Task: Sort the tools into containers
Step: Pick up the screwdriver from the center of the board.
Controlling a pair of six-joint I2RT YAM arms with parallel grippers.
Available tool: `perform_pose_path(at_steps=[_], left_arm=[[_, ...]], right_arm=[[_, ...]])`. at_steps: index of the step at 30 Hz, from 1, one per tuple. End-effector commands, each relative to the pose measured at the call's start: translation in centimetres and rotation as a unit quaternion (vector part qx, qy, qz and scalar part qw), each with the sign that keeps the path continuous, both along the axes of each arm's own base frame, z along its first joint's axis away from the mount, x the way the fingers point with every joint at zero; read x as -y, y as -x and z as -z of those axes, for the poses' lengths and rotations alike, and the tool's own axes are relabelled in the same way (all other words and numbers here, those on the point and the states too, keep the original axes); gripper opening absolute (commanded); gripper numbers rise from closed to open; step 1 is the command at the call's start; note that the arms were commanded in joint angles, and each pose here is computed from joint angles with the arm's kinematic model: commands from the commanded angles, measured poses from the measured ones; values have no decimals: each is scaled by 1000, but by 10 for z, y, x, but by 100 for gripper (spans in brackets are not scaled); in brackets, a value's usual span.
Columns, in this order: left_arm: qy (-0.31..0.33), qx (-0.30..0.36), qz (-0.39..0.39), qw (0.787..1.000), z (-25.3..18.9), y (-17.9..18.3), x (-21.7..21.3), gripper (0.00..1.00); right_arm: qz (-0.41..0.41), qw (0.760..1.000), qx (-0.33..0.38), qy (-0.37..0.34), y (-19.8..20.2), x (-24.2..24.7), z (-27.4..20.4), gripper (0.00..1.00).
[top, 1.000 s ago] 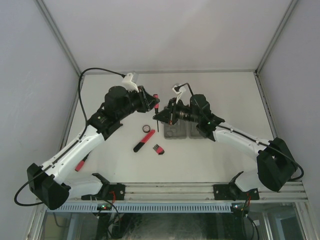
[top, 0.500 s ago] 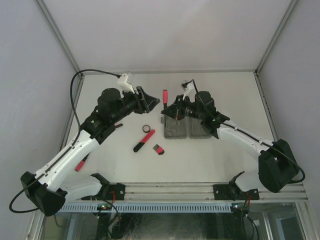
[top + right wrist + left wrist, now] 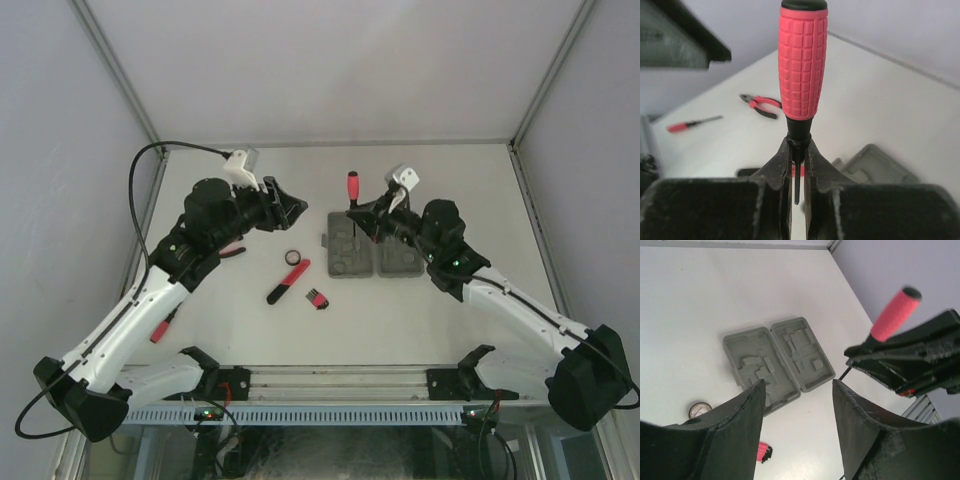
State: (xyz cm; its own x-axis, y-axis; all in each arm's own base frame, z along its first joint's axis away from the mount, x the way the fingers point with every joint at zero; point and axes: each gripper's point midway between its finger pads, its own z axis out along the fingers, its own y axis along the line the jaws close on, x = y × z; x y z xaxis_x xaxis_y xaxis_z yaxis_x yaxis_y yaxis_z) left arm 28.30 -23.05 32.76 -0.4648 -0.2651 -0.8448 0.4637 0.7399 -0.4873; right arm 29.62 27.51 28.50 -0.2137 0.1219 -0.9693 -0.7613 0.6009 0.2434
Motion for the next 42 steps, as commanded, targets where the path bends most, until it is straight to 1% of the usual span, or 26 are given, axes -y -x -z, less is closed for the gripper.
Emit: perform_pose_path(at_steps=[1, 3, 7, 10, 14, 15, 19, 23, 26, 29, 33, 38, 40, 42], left_arm=[[0, 53, -5, 999, -40, 4, -12, 60], [-7, 51, -6, 999, -38, 5, -14, 61], [-23, 47, -3, 999, -35, 5, -15, 61], [-35, 43, 3, 998, -31, 6, -15, 62], [-49, 38, 14, 998, -27, 7, -13, 63], [-51, 37, 17, 998, -26, 7, -12, 63], [-64, 31, 34, 997, -21, 9, -8, 64], [-81, 28, 51, 995, -14, 13, -4, 64], [-96, 23, 70, 993, -5, 18, -1, 64], [-109, 10, 100, 989, 6, 25, 6, 64], [-118, -9, 140, 983, 20, 33, 19, 64], [-113, -25, 172, 978, 26, 37, 38, 65], [-106, -25, 178, 978, 25, 38, 43, 65], [-102, -26, 183, 977, 25, 38, 47, 66]], right_arm=[[-1, 974, 214, 72, 11, 2, -23, 0], [-13, 960, 256, 110, 15, 2, -19, 0], [-32, 935, 308, 171, 19, 4, -13, 0], [-63, 908, 348, 224, 24, 5, -3, 0], [-99, 873, 378, 293, 27, 6, 12, 0], [-106, 859, 391, 313, 27, 7, 15, 0], [-110, 822, 420, 368, 22, 13, 21, 0], [-109, 792, 444, 405, 18, 18, 23, 0], [-123, 768, 453, 436, 16, 21, 28, 0], [-135, 748, 459, 460, 16, 23, 33, 0], [-150, 722, 477, 478, 17, 22, 37, 0], [-182, 678, 494, 513, 21, 13, 55, 0], [-192, 668, 495, 522, 23, 8, 62, 0], [-197, 664, 499, 520, 25, 3, 63, 0]])
